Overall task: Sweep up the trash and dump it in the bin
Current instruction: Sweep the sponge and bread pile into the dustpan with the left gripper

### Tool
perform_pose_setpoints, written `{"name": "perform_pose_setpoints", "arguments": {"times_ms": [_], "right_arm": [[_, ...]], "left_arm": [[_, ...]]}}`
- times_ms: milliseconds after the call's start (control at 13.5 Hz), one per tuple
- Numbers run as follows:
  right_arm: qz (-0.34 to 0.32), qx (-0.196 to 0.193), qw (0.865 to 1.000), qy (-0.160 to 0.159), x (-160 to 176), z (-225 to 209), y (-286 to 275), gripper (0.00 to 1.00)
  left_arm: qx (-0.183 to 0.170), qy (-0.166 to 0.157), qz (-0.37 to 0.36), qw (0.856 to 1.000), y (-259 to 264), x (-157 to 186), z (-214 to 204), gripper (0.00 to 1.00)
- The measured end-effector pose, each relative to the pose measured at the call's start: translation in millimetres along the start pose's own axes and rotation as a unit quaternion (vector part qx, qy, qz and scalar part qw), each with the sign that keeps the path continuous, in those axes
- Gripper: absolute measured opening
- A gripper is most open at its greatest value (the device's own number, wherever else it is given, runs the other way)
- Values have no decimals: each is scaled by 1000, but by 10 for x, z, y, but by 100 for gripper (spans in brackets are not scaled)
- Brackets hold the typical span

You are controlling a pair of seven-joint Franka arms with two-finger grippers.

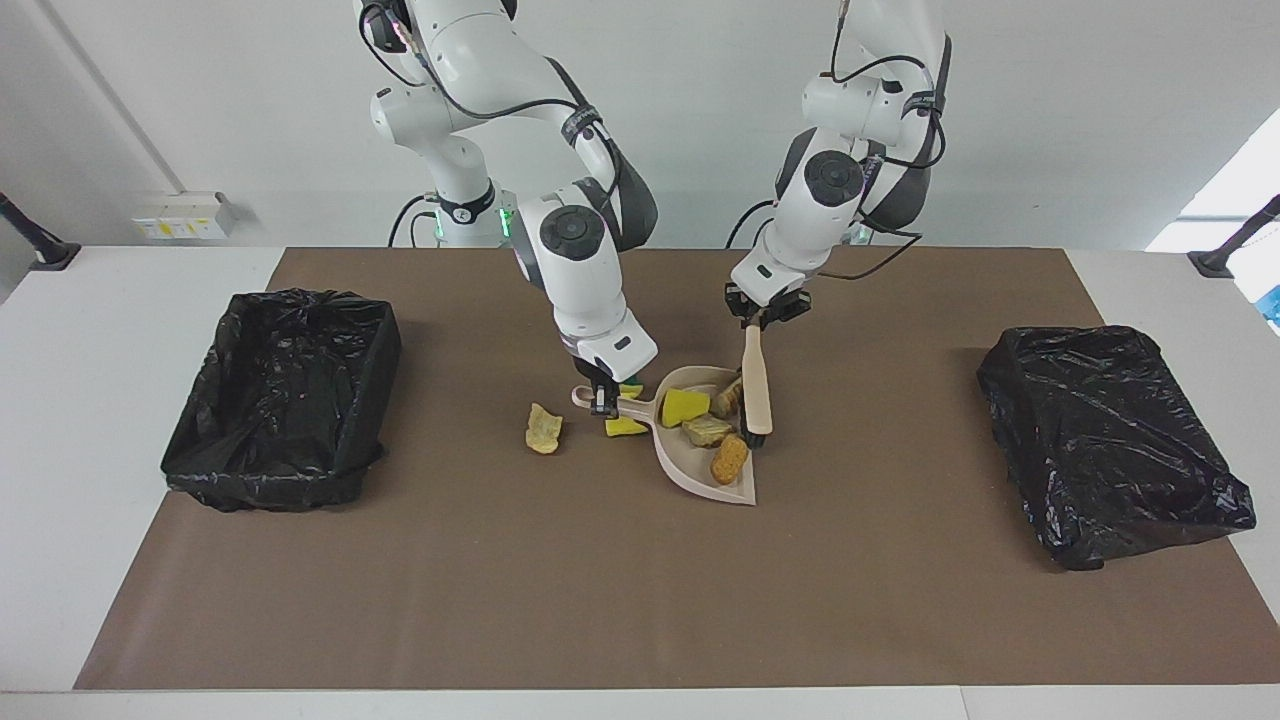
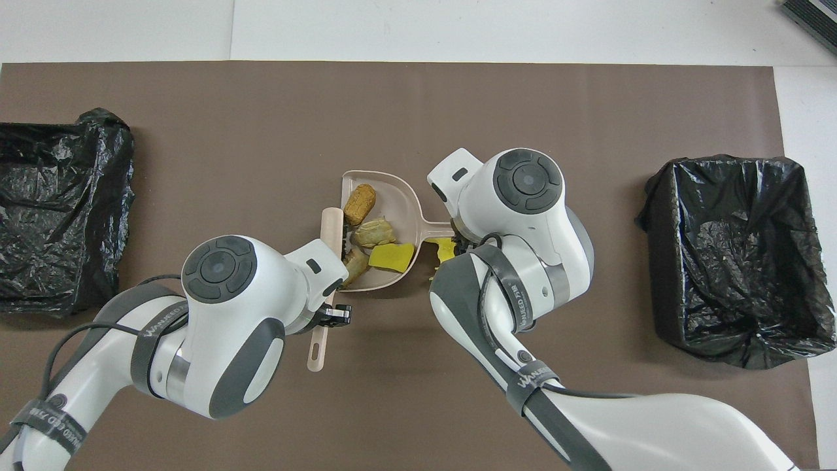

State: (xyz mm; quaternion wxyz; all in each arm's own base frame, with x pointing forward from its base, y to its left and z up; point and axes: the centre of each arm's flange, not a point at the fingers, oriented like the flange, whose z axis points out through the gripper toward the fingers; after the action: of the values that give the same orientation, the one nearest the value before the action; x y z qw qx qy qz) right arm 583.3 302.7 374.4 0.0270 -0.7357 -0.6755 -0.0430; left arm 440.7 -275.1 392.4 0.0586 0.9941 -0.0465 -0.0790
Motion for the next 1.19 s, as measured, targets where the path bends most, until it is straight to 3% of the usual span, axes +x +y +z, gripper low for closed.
{"name": "perform_pose_setpoints", "arguments": {"times_ms": [371, 594, 816, 1187], "right_arm": [[3, 3, 1000, 6, 8, 7, -6, 31], [-10, 23, 999, 43, 37, 35, -21, 31], [-27, 19, 997, 77, 40, 39, 24, 31], [-57, 6, 994, 90, -46, -104, 145, 31]], "left_arm": [[-36, -10, -41, 998, -232, 181, -610, 26], [-37, -26, -57, 997, -451, 172, -875, 26], [-37, -46, -58, 997, -751, 165, -947, 26], [-46, -66, -49, 996, -1303, -13, -1307, 26]]}}
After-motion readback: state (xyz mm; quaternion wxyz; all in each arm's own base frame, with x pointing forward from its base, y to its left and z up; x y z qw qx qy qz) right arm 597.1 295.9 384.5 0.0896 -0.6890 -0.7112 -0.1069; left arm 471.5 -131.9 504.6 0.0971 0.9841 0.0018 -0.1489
